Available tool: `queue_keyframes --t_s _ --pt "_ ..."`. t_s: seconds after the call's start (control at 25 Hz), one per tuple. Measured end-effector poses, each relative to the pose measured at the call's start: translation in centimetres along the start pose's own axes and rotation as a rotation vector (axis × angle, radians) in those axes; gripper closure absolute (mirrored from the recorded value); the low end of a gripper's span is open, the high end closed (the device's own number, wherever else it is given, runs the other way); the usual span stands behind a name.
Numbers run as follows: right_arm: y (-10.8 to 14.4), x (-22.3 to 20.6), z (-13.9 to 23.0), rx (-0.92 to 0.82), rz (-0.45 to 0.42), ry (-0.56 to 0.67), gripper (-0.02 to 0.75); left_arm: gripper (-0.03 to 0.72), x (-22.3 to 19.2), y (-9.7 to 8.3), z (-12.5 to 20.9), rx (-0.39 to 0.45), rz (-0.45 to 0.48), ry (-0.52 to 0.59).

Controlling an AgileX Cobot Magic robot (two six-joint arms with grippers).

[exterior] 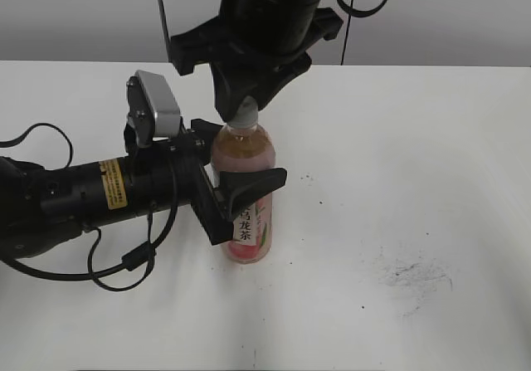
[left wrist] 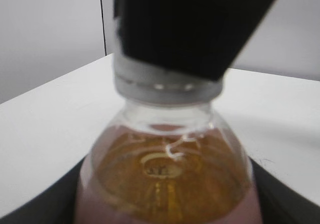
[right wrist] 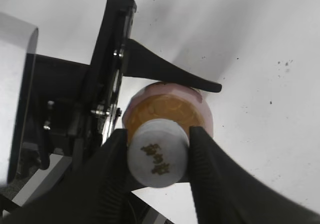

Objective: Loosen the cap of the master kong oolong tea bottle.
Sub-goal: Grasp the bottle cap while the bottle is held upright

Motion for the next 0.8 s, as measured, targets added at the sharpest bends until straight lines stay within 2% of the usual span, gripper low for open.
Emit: queue_keyframes --t_s 0.24,0.52,0.8 --pt "0.0 0.0 0.02 0.022 0.0 0.001 0.462 0.241 0.0 0.0 0.0 0.0 0.0 0.0" --pt "0.0 0.0 0.02 0.129 0.0 0.001 0.463 0.241 0.0 0.0 0.0 0.0 0.0 0.0" --pt "0.01 0.0 0.01 0.464 -0.001 0.001 0.464 0.241 0.0 0.05 -0.02 0.002 -0.004 -0.002"
Point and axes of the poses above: a point on each arm's last joint axis where the gripper is mounted, x pointing back along that axis away from the gripper, y along the wrist's bending axis when the last joint is at zero, z = x × y, the point moved 4 cm from there along -x, pointing out along that axis toward the gripper, and after that the axes turned 11 degrees about x, right-handed, at the moved point
